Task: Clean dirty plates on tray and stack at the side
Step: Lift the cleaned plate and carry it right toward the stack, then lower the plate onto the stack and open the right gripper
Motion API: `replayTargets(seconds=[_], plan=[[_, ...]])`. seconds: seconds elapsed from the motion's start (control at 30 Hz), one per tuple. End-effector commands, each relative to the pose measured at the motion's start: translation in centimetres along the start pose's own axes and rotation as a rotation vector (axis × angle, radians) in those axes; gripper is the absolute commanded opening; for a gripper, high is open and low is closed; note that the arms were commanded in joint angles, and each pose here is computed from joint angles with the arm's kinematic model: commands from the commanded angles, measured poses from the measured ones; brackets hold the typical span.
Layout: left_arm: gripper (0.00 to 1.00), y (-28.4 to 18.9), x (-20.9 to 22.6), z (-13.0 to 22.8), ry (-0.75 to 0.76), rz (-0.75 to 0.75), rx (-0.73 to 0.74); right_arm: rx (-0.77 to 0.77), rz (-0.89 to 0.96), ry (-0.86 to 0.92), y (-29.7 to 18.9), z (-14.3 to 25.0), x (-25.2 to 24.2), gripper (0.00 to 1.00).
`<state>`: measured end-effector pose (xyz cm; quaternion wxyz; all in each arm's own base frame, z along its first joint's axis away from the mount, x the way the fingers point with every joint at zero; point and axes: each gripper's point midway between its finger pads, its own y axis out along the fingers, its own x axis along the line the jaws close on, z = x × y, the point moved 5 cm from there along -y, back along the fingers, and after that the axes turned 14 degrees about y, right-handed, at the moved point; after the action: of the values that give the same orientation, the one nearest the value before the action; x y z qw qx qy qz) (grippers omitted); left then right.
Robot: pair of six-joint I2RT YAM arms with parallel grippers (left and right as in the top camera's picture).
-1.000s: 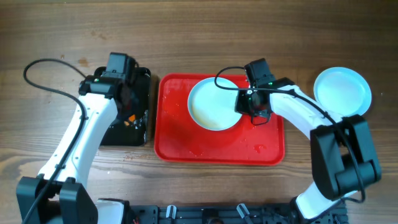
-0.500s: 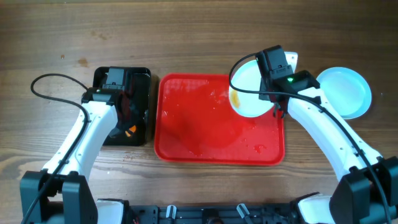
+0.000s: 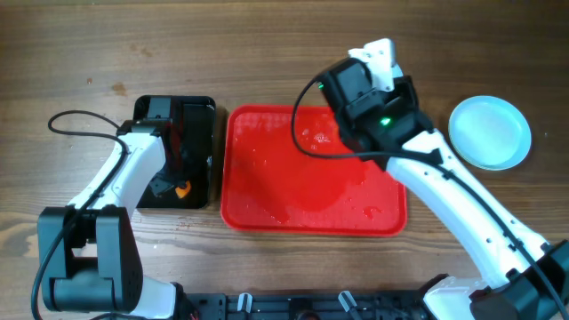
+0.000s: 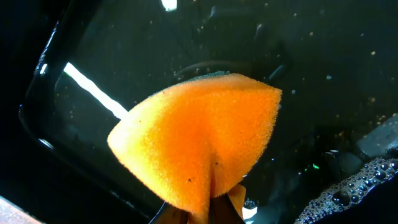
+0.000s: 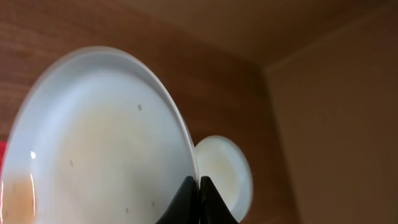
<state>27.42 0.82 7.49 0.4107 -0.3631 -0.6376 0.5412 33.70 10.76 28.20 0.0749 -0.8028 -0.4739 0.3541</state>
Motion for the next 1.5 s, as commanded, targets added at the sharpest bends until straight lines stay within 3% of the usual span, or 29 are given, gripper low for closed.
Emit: replayTargets(seconds=[0.0,0.23,0.4,0.57,0.63,0.67,0.73,0.87,0.97,1.17,1.3,1.47], plan=[[0.04,0.4,0.0,0.1,0.013,0.002,0.009,-0.141,0.161,-0.111,-2.3,-2.8,-1.8,0.05],[0.04,0.4,0.0,0.0,0.012,0.003,0.006,-0.266,0.142,-0.158,-5.6,-5.0,0.2,0.05],[0.04,0.4,0.0,0.0,0.012,0.004,0.006,-0.261,0.043,-0.068,-5.7,-4.5,1.3,0.05],[0.04,0.4,-0.1,0.1,0.012,0.012,0.011,0.080,-0.462,0.287,-5.1,-0.1,7.1,0.04],[0.04,0.4,-0.1,0.1,0.012,0.013,0.012,0.198,-0.566,0.387,-5.1,0.7,8.5,0.16],[0.04,0.4,-0.1,0.1,0.012,0.014,0.012,0.249,-0.607,0.423,-5.2,1.1,9.0,0.52],[0.04,0.4,-0.3,0.1,0.025,0.027,0.015,0.307,-0.622,0.442,-5.1,2.0,9.4,1.00],[0.04,0.4,-0.4,0.0,0.034,0.038,0.014,0.531,-0.354,0.697,-1.0,5.2,5.4,1.00],[0.04,0.4,-0.5,-0.1,0.033,0.042,0.004,0.770,-0.043,0.919,3.7,8.9,-1.5,1.00],[0.04,0.4,-0.7,-0.3,0.039,0.049,-0.006,0.972,0.263,1.003,6.8,15.1,-7.9,1.00],[0.04,0.4,-0.8,-0.4,0.060,0.058,-0.007,1.099,0.333,0.999,7.3,20.4,-7.5,1.00],[0.04,0.4,-0.8,-0.3,0.068,0.058,-0.006,1.160,0.321,1.003,7.4,23.4,-6.0,1.00]])
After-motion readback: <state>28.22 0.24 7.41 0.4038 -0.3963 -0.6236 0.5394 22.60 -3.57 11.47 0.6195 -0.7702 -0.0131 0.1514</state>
